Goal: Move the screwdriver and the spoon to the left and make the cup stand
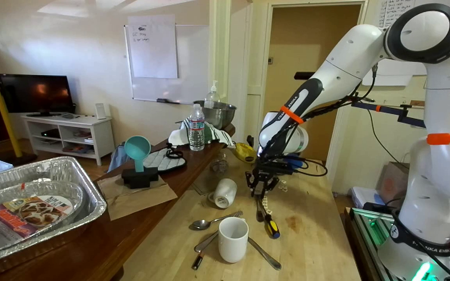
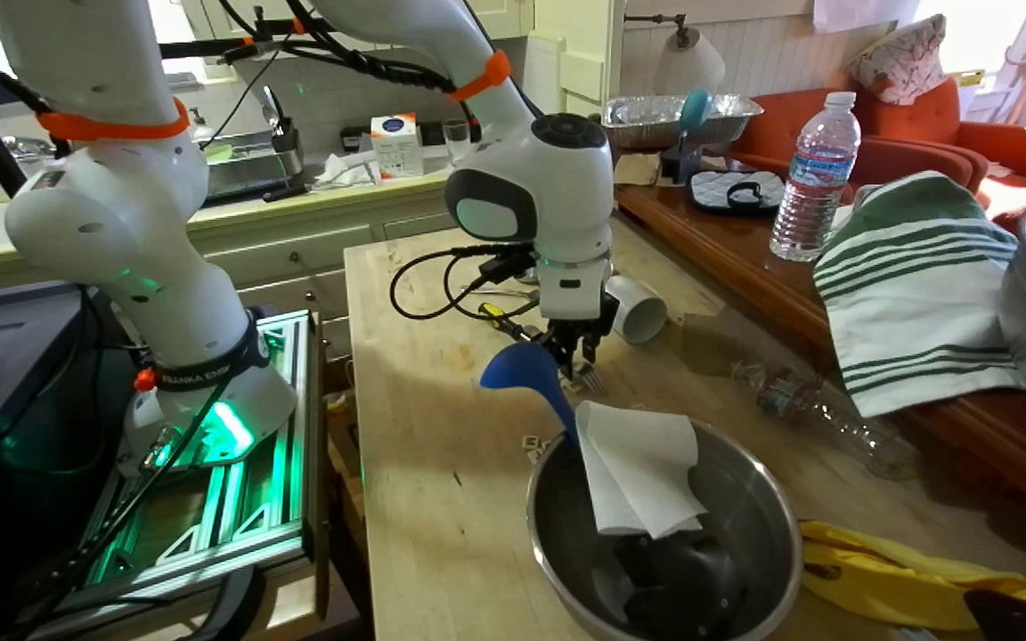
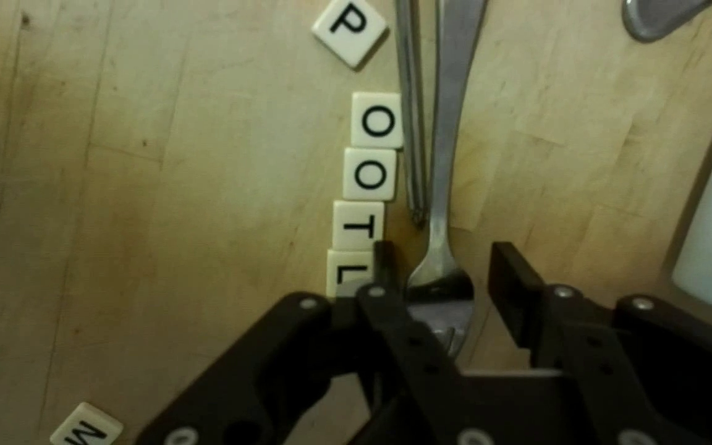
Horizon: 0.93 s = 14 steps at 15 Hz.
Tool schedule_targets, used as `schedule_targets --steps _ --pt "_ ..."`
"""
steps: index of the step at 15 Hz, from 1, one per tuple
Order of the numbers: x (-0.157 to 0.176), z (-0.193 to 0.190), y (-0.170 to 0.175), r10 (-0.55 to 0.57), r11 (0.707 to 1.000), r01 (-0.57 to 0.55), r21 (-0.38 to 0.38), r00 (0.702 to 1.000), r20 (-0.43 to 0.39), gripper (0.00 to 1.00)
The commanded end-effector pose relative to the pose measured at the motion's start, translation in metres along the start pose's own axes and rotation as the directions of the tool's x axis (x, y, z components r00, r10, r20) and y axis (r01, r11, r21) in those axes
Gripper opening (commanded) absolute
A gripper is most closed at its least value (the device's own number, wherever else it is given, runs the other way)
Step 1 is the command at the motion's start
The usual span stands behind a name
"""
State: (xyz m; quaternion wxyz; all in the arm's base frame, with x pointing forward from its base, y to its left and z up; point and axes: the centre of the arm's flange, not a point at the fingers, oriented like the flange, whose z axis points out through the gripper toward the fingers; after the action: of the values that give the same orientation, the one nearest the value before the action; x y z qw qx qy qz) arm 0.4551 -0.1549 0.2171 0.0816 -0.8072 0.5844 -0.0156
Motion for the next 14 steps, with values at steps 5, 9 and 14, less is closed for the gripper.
schedule_targets --steps 5,9,14 --pt "0.001 -0.057 -0.006 -0.107 0.992 0.097 0.085 0.987 0.123 1.00" --pt "0.021 -0.097 -0.014 -0.268 0.959 0.230 0.165 0.924 0.273 1.00" --pt "0.063 -0.115 -0.011 -0.494 0.868 0.427 0.251 0.788 0.368 1.00"
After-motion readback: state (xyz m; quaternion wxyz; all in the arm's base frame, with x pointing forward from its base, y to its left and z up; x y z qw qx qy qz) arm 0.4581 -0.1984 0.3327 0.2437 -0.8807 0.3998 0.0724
